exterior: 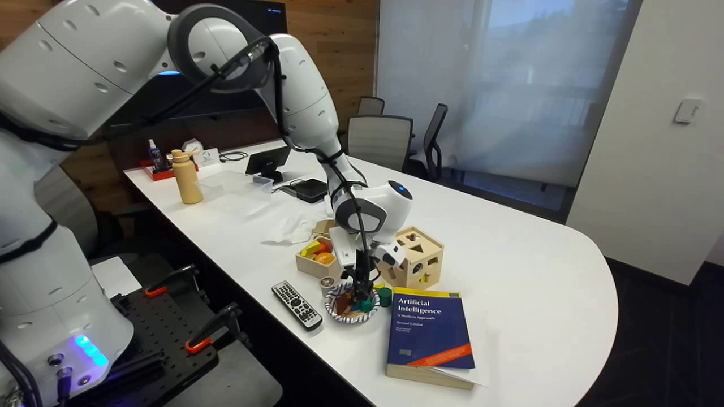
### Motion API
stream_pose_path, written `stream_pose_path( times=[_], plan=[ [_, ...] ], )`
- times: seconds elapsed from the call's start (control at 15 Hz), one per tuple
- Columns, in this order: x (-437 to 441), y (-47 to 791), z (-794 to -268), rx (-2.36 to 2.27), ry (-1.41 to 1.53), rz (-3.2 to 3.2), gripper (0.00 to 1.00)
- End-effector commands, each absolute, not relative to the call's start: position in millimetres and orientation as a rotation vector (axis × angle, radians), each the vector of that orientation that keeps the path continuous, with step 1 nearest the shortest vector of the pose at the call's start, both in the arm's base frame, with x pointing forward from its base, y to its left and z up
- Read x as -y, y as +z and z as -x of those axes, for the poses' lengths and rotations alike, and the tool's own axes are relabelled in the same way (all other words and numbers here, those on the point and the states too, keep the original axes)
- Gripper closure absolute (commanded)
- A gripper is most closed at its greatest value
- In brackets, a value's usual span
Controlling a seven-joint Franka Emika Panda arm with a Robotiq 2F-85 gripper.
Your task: Remove the blue block from the white plate and put it in the small wooden box
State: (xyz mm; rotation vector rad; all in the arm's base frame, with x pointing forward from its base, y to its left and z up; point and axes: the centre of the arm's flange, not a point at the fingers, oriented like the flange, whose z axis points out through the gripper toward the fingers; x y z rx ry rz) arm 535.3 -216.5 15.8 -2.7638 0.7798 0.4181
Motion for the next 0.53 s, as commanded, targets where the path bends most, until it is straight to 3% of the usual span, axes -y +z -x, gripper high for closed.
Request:
stream_pose_path(
  times=[0.0,0.47],
  plan=[
    [216.5,19.7,-537.3,-0.848,0.465,2.757,0.00],
    [218.7,18.9,-535.7,-0.906,0.570,2.787,0.00]
  ],
)
